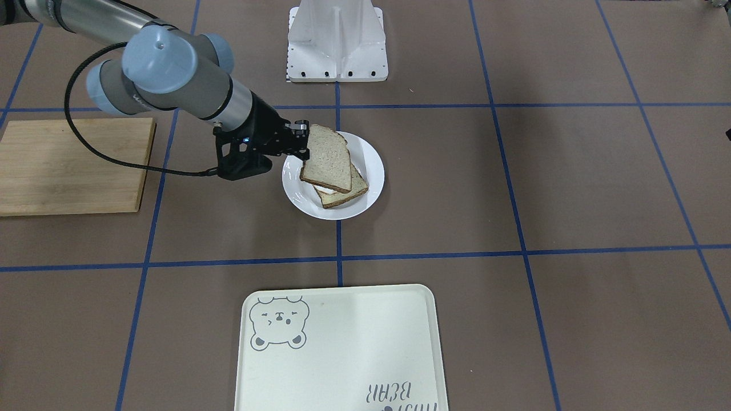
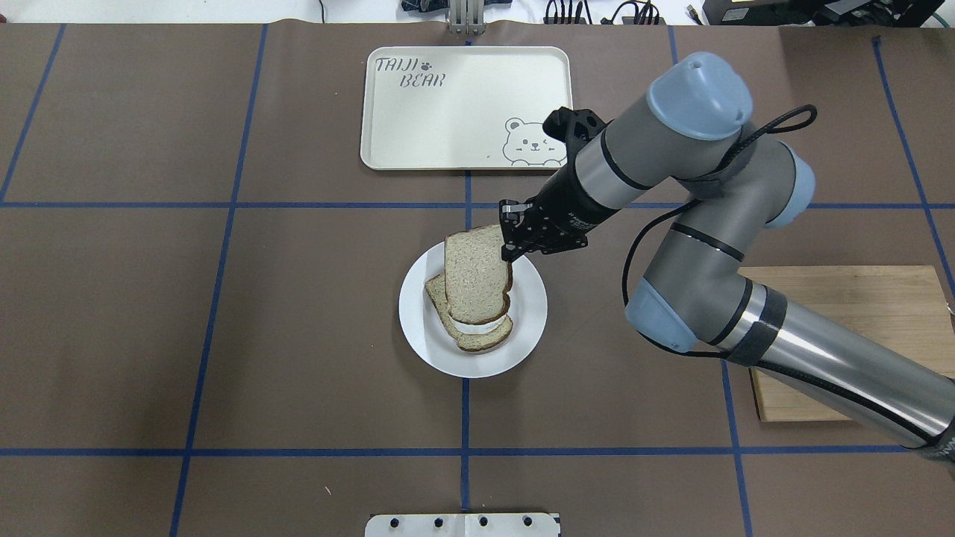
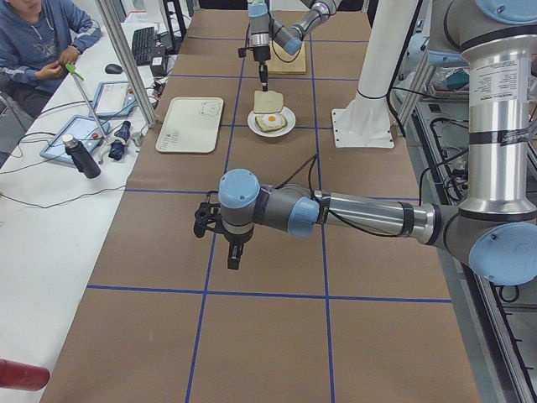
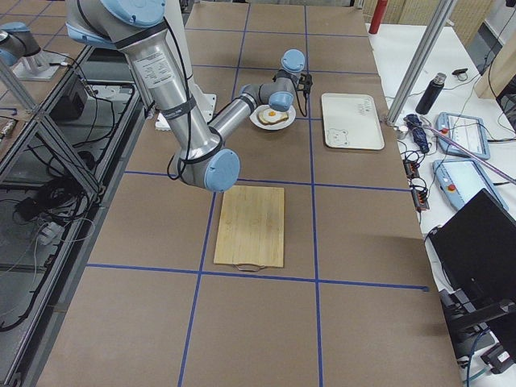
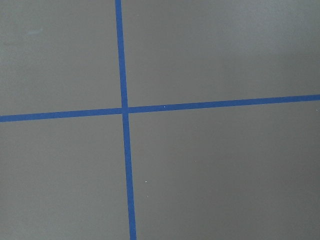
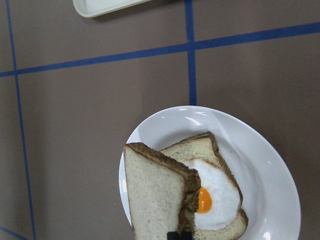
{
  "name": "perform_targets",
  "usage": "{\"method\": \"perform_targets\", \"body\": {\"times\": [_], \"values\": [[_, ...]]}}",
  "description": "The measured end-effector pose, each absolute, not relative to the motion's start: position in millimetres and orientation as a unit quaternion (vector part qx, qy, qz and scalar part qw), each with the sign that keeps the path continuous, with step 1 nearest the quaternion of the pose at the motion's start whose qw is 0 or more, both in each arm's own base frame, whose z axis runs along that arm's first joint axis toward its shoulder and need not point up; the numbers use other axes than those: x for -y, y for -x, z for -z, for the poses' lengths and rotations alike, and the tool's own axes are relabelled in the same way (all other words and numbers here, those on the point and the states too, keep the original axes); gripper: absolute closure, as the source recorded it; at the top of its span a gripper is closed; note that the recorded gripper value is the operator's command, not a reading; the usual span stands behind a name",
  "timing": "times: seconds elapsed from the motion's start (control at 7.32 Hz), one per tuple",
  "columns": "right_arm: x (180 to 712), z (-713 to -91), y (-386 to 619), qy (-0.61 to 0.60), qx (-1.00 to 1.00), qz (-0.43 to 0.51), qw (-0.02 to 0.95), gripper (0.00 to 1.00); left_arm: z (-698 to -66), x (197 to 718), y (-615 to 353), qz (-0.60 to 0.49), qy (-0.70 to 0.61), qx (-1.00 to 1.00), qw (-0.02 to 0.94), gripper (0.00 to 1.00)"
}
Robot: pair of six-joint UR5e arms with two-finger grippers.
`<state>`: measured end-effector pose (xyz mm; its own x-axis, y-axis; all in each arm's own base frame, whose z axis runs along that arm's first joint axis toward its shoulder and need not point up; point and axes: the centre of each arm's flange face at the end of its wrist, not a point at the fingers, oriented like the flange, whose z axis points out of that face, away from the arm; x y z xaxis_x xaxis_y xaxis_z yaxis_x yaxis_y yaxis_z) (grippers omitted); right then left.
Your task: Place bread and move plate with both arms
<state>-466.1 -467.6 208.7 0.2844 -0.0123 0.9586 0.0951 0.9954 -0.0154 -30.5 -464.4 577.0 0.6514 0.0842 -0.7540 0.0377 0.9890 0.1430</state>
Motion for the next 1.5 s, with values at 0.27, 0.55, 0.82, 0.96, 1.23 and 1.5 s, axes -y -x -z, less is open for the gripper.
{"method": "perform_targets", "body": {"times": [0.27, 0.55, 0.82, 0.96, 1.23, 1.5], "values": [[469.0, -223.5, 485.8, -0.023, 0.586, 0.132, 0.799, 1.0, -575.7, 464.3, 30.5, -0.013, -0.074, -0.417, 0.906, 0.02], [469.2, -235.6, 503.1, -0.051, 0.577, 0.191, 0.792, 1.0, -576.1, 464.3, 30.5, -0.013, -0.073, -0.417, 0.906, 0.02], [468.3, -244.0, 516.6, -0.062, 0.585, 0.211, 0.781, 1.0, -578.1, 464.4, 30.5, -0.013, -0.072, -0.417, 0.906, 0.02], [468.6, -250.0, 521.0, -0.062, 0.588, 0.216, 0.777, 1.0, -578.4, 464.4, 30.5, -0.013, -0.072, -0.417, 0.906, 0.02], [469.1, -255.7, 523.4, -0.059, 0.591, 0.219, 0.774, 0.01, -578.7, 464.4, 30.5, -0.012, -0.071, -0.417, 0.906, 0.02], [470.1, -256.7, 522.4, -0.059, 0.591, 0.217, 0.775, 0.0, -576.3, 468.1, 29.4, -0.009, -0.071, -0.418, 0.906, 0.02]]}}
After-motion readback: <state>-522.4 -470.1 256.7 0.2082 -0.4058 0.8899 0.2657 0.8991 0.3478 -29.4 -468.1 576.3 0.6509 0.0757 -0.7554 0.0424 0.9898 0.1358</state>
